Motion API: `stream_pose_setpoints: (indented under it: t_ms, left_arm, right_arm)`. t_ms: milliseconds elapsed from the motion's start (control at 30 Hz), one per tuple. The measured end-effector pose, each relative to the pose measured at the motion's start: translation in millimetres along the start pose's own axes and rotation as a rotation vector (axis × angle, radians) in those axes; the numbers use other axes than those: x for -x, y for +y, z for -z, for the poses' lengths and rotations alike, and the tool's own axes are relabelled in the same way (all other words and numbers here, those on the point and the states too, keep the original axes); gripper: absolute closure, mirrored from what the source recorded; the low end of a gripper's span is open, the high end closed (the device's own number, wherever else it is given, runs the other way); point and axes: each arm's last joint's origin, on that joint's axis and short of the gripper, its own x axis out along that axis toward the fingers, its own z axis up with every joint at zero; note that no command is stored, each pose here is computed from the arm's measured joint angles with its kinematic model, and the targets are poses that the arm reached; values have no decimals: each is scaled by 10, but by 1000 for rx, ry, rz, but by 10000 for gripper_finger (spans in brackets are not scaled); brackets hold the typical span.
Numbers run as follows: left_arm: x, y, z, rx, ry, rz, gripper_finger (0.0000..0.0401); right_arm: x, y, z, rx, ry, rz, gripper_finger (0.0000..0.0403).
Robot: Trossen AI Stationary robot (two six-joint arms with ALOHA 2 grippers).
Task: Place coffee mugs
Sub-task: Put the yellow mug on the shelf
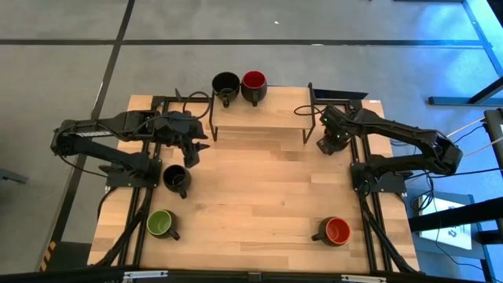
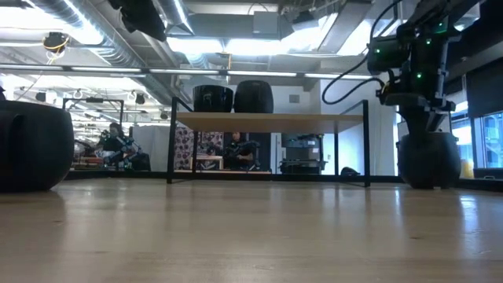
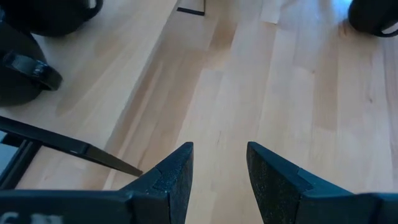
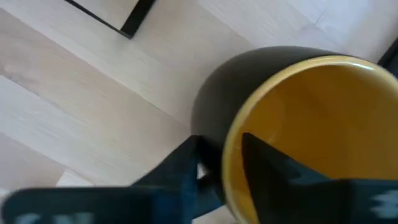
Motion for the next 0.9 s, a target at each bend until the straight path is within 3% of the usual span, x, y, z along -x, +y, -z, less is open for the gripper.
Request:
stream_pose_setpoints:
  t_ms: [133,200,400,600,900]
  left_arm:
    - [0,3,0,-1,-1,-9,257]
    - [0,2,-1,-1,-2,-8,257]
    - [0,2,-1,-2,-2,-8,257]
    - [0,2,0,-3,-1,-8,257]
    - [0,2,0,-3,-1,-7,257]
  right_arm:
    - [-3,0,10,20,12,-6,379]
    - [-6,-4,21,40,21,1,393]
    - [44,-1,35,56,56,-32,394]
    - [397,43,14,92,19,-106,395]
    - [810,399,152,250,25,-345,399]
